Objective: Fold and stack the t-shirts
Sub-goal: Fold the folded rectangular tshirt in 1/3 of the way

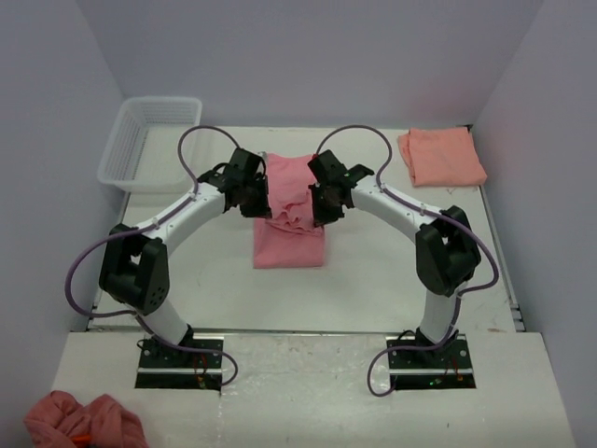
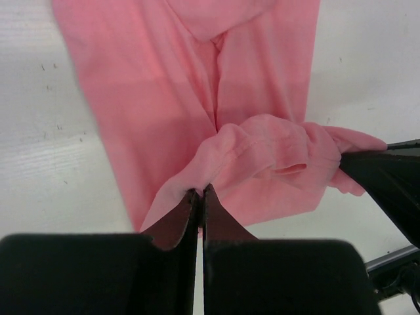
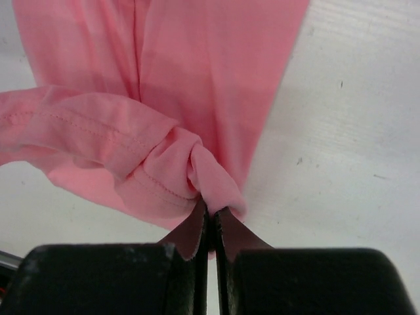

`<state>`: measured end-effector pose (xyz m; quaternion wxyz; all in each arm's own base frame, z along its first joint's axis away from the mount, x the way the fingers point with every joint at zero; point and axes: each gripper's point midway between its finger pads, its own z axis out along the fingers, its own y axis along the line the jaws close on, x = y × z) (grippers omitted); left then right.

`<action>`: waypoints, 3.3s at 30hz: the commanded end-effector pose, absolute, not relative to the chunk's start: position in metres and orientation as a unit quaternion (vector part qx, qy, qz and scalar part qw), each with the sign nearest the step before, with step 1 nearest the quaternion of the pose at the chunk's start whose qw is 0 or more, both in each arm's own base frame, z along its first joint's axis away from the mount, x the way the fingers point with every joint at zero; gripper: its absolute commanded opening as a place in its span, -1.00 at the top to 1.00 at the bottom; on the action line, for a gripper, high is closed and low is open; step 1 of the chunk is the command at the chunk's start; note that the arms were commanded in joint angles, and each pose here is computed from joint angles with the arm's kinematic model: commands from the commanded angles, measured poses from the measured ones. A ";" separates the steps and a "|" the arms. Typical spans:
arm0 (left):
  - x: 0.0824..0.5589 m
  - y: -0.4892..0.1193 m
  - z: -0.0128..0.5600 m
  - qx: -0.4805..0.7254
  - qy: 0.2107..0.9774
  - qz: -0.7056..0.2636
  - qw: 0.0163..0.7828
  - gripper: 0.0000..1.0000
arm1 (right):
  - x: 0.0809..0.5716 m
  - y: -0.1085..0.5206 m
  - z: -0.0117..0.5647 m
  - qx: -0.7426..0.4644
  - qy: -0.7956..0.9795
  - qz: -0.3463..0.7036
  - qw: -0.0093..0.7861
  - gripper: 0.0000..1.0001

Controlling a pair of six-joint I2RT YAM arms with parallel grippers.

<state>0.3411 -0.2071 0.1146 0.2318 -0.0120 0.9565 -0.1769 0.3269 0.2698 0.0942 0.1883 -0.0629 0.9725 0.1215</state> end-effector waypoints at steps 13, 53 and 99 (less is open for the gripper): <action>0.371 -0.173 0.123 -0.051 0.945 -0.140 0.292 1.00 | 0.359 0.278 0.084 -0.112 0.969 0.153 0.155 1.00; 0.327 -0.234 0.117 0.034 0.929 -0.201 0.310 1.00 | 0.318 0.286 0.087 -0.125 0.959 0.174 0.188 1.00; 0.302 -0.200 0.129 0.003 0.922 -0.164 0.351 1.00 | 0.396 0.276 0.175 -0.110 0.932 0.215 0.270 0.20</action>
